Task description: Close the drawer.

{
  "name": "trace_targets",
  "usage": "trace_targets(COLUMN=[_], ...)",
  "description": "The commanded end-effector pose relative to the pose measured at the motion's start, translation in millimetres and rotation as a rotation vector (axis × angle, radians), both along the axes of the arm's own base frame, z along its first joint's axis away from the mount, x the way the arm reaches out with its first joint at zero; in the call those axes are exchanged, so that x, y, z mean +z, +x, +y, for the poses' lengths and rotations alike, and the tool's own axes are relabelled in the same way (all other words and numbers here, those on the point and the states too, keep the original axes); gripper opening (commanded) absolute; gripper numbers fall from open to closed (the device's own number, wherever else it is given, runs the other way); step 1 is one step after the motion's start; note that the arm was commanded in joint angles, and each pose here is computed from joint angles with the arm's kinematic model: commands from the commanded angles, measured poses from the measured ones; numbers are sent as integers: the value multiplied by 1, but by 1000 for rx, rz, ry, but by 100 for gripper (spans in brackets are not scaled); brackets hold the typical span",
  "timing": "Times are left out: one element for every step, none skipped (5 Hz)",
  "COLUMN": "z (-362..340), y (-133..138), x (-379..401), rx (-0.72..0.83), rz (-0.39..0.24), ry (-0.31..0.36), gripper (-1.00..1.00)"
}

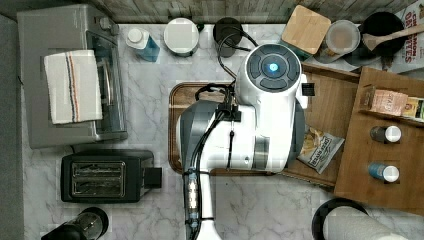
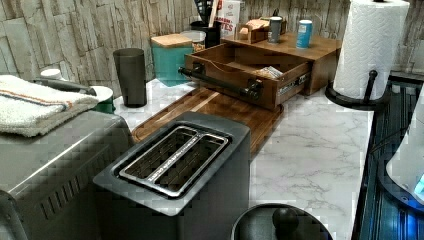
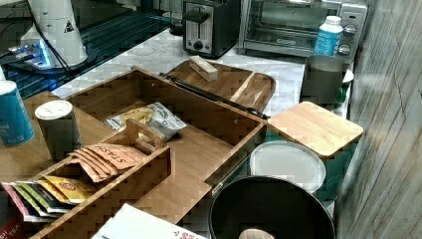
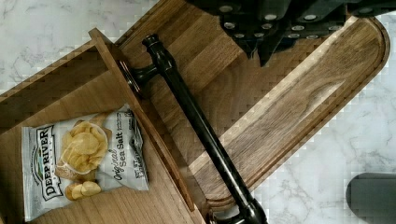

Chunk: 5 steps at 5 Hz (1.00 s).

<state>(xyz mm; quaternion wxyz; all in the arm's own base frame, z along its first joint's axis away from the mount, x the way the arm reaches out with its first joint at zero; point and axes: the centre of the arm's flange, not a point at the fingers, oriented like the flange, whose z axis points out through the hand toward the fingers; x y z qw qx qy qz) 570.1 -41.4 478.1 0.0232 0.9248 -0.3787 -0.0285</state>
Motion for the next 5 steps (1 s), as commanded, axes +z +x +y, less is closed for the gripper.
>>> trace_targets(z=[0,0,2,12,15], y=[0,0,14,22,32], x=[-2,-3,-29,-46,-58], rx=[1,1,102,187,257], rz=[4,4,-10,-33,-23], ry=[0,0,-2,-40,-43], gripper=[-100,-100,-100,-100,-100])
